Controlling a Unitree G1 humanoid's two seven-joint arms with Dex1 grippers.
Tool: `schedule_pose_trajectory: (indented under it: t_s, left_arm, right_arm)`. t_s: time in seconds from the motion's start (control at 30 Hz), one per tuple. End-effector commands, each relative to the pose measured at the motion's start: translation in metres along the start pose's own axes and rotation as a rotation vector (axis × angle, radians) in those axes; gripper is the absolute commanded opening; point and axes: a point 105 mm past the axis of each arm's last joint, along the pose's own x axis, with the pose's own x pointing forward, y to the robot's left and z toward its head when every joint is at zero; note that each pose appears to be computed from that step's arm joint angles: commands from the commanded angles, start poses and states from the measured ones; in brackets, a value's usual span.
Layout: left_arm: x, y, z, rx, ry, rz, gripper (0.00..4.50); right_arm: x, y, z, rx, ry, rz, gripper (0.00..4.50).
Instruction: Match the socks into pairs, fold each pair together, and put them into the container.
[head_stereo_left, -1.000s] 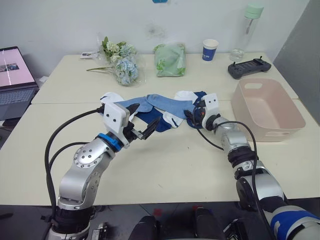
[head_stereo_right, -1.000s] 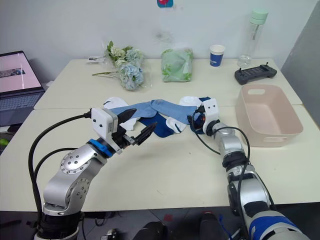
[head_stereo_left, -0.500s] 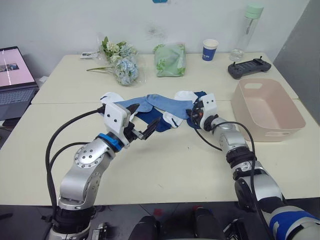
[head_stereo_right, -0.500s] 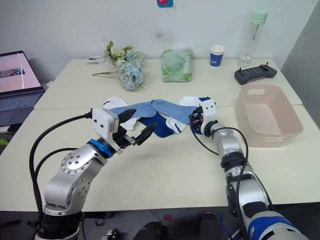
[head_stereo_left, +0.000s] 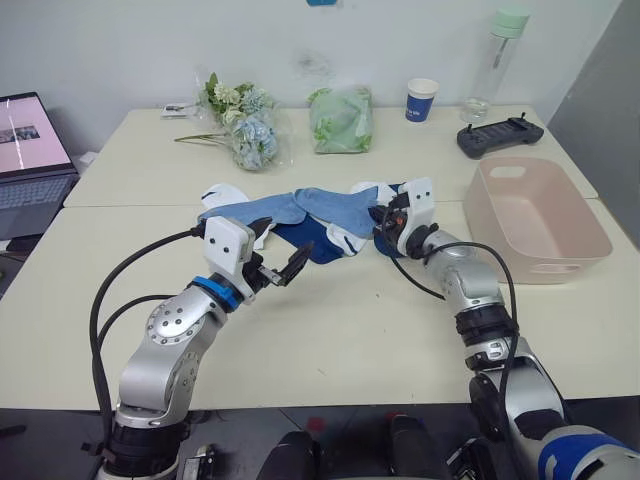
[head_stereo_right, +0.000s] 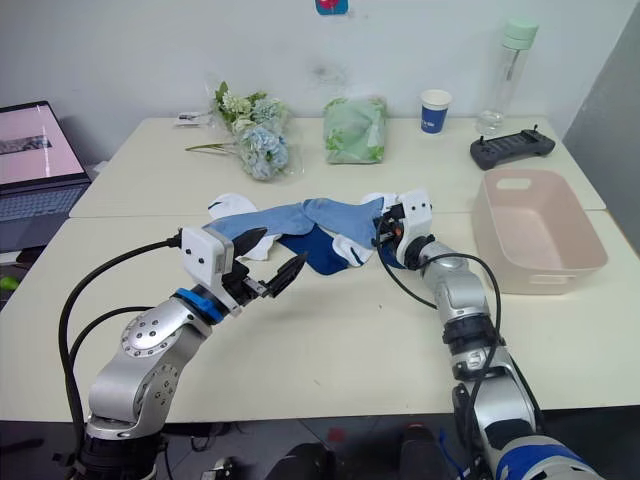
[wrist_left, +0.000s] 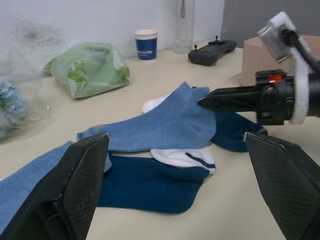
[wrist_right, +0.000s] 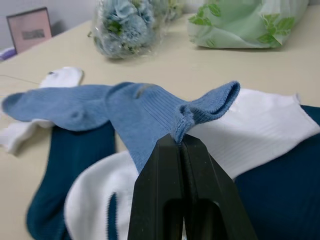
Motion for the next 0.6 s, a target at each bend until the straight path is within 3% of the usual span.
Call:
schedule_pose_trajectory:
  t_s: [0.03,0.3,0.43,0.6]
  left_arm:
    - [-0.003,0.007,0.009,0.038,-0.029,0.025,4.50]
    - [-0.008,0.016,0.006,0.044,-0.004,0.031,4.50]
    - [-0.008,0.019,0.006,0.053,0.005,0.020,4.50]
    - [0.005,0.012,0.001,0.031,0.046,-0.067,4.50]
  right_arm:
    - [-0.017,0.006,0.027,-0.001,-0.069,0.027,0.03]
    - [-0.083,0.019,0.016,0.121,0.025,0.091,0.03]
    - [-0.102,0.029,0.012,0.176,0.060,0.134,0.03]
    - [-0.150,0.040,-0.022,0.203,0.226,0.230,0.03]
